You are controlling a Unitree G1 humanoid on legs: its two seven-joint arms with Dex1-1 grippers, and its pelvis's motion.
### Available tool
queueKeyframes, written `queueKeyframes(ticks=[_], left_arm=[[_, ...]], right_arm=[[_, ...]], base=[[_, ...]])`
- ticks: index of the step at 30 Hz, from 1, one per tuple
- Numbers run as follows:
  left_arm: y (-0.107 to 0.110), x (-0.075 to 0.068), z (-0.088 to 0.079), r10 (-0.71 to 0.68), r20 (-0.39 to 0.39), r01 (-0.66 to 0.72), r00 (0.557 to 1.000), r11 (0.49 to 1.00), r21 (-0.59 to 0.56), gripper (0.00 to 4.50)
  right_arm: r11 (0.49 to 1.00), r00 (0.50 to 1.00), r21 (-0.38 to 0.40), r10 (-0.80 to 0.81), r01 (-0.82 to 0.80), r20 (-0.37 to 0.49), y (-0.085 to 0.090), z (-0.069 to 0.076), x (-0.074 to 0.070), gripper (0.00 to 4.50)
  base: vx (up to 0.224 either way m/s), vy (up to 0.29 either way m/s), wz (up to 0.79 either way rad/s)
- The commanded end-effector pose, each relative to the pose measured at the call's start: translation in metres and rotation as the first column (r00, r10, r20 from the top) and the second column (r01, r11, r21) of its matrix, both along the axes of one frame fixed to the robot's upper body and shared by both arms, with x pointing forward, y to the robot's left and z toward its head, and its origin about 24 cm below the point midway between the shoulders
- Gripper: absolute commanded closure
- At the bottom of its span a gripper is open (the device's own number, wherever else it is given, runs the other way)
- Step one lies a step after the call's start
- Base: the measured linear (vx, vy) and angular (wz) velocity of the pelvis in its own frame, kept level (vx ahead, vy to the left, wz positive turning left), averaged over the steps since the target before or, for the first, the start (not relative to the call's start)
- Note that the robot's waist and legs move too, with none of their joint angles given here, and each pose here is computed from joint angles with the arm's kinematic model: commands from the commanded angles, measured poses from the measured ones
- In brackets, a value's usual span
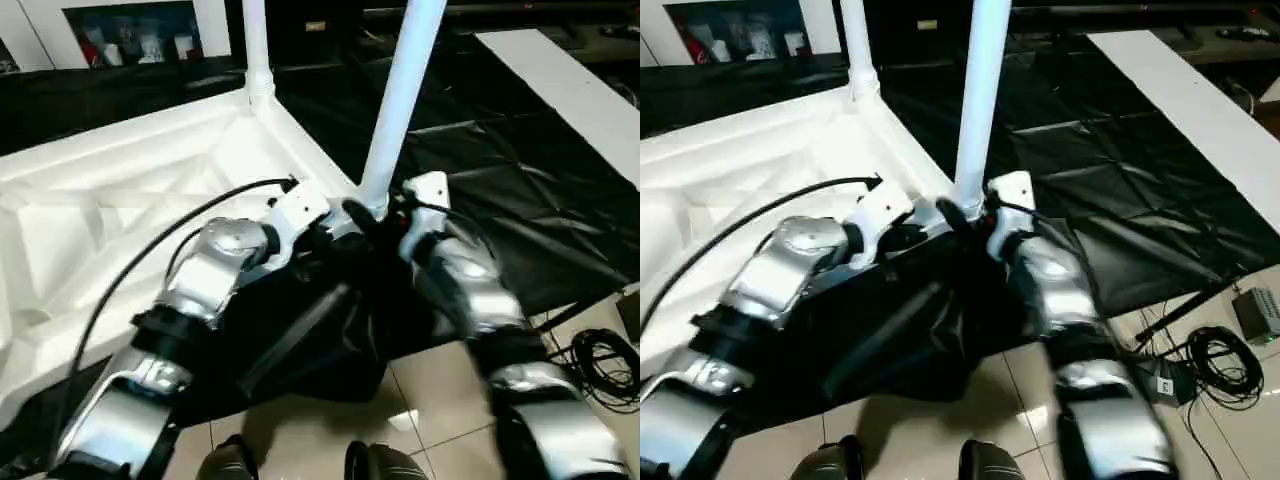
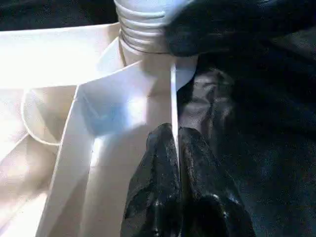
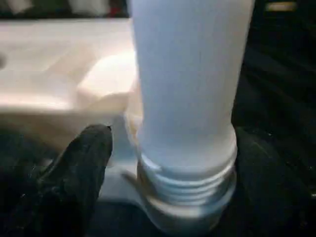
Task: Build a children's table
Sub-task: Rotate leg to tighten
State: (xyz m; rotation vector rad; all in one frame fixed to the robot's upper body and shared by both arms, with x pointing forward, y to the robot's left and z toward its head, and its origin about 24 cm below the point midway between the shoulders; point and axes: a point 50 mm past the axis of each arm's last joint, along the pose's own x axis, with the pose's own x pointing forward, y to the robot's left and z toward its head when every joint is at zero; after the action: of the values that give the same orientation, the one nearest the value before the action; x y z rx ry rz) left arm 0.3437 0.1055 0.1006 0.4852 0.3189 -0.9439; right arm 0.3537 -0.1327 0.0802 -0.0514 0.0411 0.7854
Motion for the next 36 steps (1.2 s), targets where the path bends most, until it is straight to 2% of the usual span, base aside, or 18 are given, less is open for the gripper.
queueKeyframes(ticks=[1, 3, 4, 7, 12, 18, 20, 25, 30, 34, 36], left_arm=[[0.006, -0.014, -0.026, -0.084, -0.104, 0.087, 0.991, 0.996, 0.026, 4.5], [0.008, -0.015, -0.025, -0.105, -0.102, 0.108, 0.989, 0.994, 0.032, 4.5], [0.012, -0.021, -0.024, -0.171, -0.113, 0.176, 0.979, 0.984, 0.036, 4.5], [0.017, -0.029, -0.022, -0.262, -0.136, 0.268, 0.956, 0.963, 0.029, 4.5], [0.024, -0.044, -0.018, -0.388, -0.179, 0.397, 0.904, 0.918, 0.013, 4.5], [0.025, -0.045, -0.017, -0.394, -0.174, 0.401, 0.902, 0.916, 0.006, 4.5], [0.025, -0.046, -0.017, -0.394, -0.174, 0.401, 0.902, 0.916, 0.005, 4.5], [0.026, -0.047, -0.018, -0.393, -0.177, 0.399, 0.902, 0.917, 0.001, 4.5], [0.026, -0.048, -0.018, -0.391, -0.18, 0.397, 0.903, 0.918, -0.001, 4.5], [0.027, -0.046, -0.019, -0.372, -0.181, 0.379, 0.91, 0.925, 0.004, 4.5], [0.027, -0.042, -0.021, -0.323, -0.176, 0.328, 0.93, 0.945, 0.0, 4.5]], right_arm=[[0.983, 0.984, -0.051, 0.175, -0.176, -0.02, -0.001, 0.003, -0.011, 0.26], [0.979, 0.981, -0.068, 0.192, -0.193, -0.02, -0.005, 0.004, -0.012, 0.26], [0.961, 0.969, -0.123, 0.247, -0.247, -0.018, -0.015, 0.006, -0.017, 0.26], [0.942, 0.957, -0.17, 0.289, -0.289, -0.021, -0.022, 0.008, -0.022, 0.26], [0.908, 0.931, -0.21, 0.364, -0.362, -0.034, -0.023, 0.008, -0.03, 0.26], [0.895, 0.912, -0.18, 0.407, -0.409, -0.049, -0.017, 0.008, -0.033, 0.26], [0.893, 0.91, -0.179, 0.412, -0.414, -0.051, -0.016, 0.008, -0.034, 0.52], [0.888, 0.902, -0.156, 0.43, -0.432, -0.05, -0.015, 0.008, -0.034, 0.83], [0.878, 0.895, -0.174, 0.44, -0.445, -0.069, -0.014, 0.003, -0.035, 1.21], [0.891, 0.907, -0.17, 0.415, -0.421, -0.069, -0.013, 0.001, -0.034, 1.56], [0.92, 0.932, -0.149, 0.354, -0.363, -0.08, -0.012, -0.004, -0.031, 1.69]], base=[[0.0, 0.0, 0.0], [0.0, 0.0, 0.0], [0.0, 0.0, 0.0], [0.0, 0.0, 0.0], [0.0, 0.0, 0.0], [0.0, 0.0, 0.0], [0.0, 0.0, 0.0], [0.0, 0.0, 0.0], [0.0, 0.0, 0.0], [0.0, 0.0, 0.0], [0.0, 0.0, 0.0]])
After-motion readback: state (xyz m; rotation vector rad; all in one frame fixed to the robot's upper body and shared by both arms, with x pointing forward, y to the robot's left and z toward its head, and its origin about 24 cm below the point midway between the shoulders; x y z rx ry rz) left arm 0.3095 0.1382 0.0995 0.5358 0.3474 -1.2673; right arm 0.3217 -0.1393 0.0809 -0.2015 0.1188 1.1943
